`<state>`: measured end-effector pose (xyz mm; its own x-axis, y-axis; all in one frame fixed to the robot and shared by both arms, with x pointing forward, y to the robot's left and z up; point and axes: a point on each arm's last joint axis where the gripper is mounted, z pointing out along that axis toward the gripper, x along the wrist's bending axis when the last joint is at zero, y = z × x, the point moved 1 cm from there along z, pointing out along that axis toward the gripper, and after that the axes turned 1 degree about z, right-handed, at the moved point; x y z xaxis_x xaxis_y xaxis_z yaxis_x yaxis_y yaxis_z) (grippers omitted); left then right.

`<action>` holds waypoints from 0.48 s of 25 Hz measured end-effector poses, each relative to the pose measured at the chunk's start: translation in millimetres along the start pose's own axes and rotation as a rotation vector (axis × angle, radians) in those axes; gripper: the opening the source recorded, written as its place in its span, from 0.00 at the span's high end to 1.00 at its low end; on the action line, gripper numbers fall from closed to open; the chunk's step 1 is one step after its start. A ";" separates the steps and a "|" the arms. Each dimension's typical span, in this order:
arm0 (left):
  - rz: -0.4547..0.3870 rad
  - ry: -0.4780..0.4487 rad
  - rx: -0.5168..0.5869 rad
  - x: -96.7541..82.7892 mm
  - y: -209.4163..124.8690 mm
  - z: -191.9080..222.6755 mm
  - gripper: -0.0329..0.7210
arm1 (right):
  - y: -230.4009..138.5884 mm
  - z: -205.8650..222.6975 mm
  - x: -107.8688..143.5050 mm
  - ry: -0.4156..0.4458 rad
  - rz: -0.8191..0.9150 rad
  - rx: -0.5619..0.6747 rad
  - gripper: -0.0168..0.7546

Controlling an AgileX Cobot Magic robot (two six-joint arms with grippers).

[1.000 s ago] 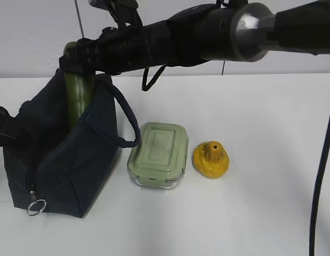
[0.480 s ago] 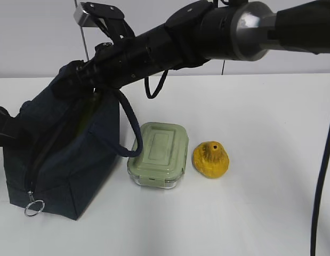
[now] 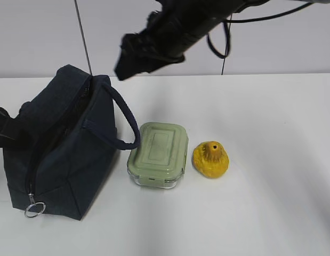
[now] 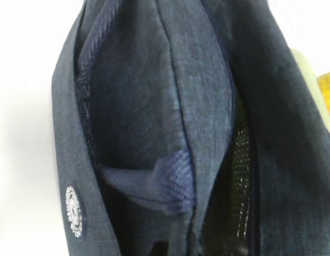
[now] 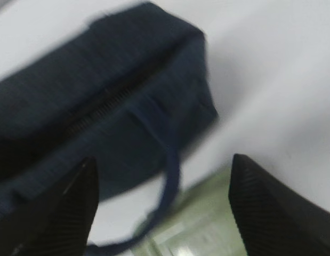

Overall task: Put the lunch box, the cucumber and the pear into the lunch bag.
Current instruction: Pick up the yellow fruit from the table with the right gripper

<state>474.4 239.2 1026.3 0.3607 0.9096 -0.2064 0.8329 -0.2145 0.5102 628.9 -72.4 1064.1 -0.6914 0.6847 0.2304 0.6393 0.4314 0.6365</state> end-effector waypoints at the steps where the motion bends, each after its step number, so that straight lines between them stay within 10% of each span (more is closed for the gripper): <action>1: 0.000 0.000 0.000 0.0 0.0 0.0 0.95 | -8.7 -2.9 -10.0 -0.042 0.041 0.076 0.22; 6: 0.004 0.004 0.002 0.4 -0.2 0.0 0.95 | -40.1 -10.3 -36.7 -0.270 0.114 0.370 0.27; 12: 0.011 0.010 0.005 1.0 -0.4 0.0 0.95 | -58.5 9.6 -48.1 -0.300 0.160 0.505 0.39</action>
<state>474.4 240.2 1025.8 0.3661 0.9104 -0.1925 0.8307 -0.2265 0.5086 628.0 -124.9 1008.8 -0.4957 0.8680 0.0301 0.8587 0.4846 0.1668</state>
